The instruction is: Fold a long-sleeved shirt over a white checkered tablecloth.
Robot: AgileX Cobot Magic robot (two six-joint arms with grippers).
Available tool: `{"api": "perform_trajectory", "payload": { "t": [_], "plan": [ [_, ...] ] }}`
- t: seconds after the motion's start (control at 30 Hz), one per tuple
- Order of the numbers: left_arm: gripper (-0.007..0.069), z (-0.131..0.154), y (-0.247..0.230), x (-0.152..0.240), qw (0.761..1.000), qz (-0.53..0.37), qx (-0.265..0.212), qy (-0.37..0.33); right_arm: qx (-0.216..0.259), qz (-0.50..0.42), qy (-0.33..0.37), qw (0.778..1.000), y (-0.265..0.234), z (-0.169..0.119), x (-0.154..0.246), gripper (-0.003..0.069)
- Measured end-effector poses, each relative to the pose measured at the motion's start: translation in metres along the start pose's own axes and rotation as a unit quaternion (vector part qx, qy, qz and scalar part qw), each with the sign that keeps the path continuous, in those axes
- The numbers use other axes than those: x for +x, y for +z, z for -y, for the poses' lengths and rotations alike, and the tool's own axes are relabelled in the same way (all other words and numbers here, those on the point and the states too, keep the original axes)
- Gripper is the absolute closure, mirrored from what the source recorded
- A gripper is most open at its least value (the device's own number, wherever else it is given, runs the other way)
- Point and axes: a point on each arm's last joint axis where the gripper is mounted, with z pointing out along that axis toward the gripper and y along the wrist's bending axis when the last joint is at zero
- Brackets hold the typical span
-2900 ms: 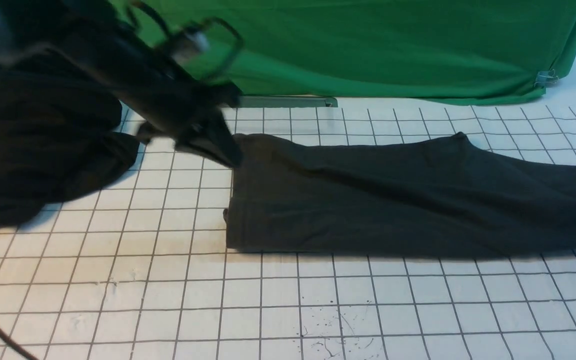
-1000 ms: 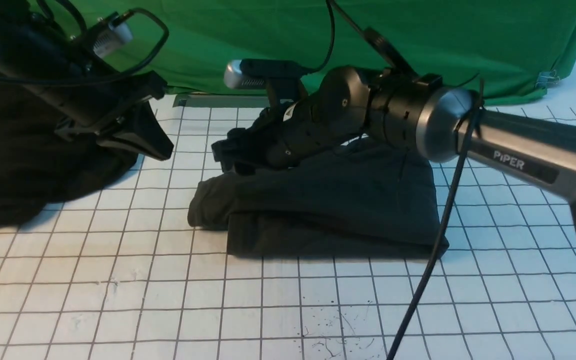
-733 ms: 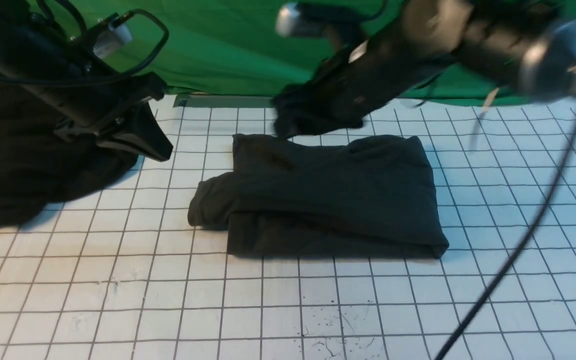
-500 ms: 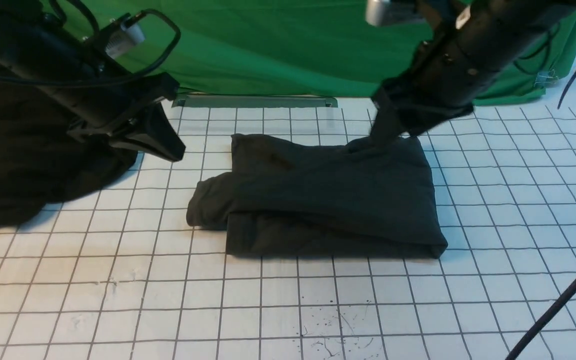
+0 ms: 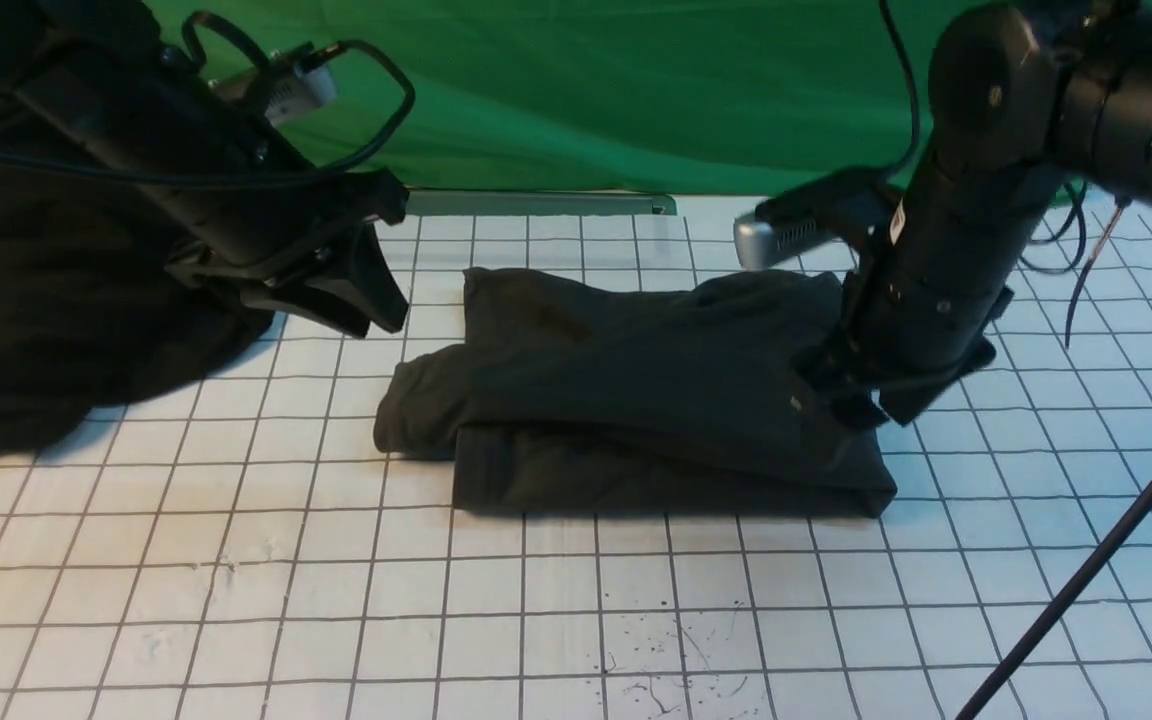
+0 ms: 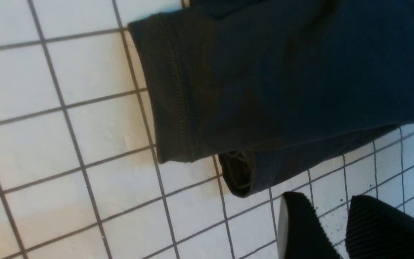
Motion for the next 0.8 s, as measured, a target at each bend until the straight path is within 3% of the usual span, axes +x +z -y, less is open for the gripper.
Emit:
{"api": "perform_trajectory", "payload": {
  "t": [0.17,0.43,0.5,0.53,0.6,0.63,0.7,0.8],
  "plan": [
    [0.0286,0.0,0.0,-0.001,1.0,0.004,-0.001,-0.004,0.021,0.009,-0.003,1.0,0.037,0.006,0.014,0.0118],
    [0.025,0.0,0.0,-0.001,1.0,0.005,-0.002,-0.004,0.04,0.049,0.022,0.998,0.05,0.024,0.012,0.0133],
    [0.025,0.0,0.0,-0.001,1.0,0.005,-0.002,-0.004,0.042,0.054,0.026,0.997,0.051,0.027,0.011,0.0282],
    [0.025,0.0,0.0,-0.001,1.0,0.005,-0.002,-0.004,0.042,0.054,0.026,0.997,0.051,0.027,0.011,0.0298],
    [0.025,0.0,0.0,-0.001,1.0,0.005,-0.002,-0.004,0.042,0.052,0.026,0.997,0.052,0.027,0.011,0.0513],
    [0.025,0.0,0.0,-0.001,1.0,0.005,-0.002,-0.005,0.042,0.051,0.026,0.997,0.052,0.027,0.011,0.0572],
    [0.025,0.0,0.0,-0.001,1.0,0.005,-0.002,-0.005,0.041,0.048,0.026,0.998,0.05,0.027,0.012,0.0621],
    [0.025,-0.001,0.0,0.0,1.0,0.001,-0.005,-0.003,0.042,0.048,0.027,0.998,0.043,0.027,0.014,0.0628]
  ]
}}
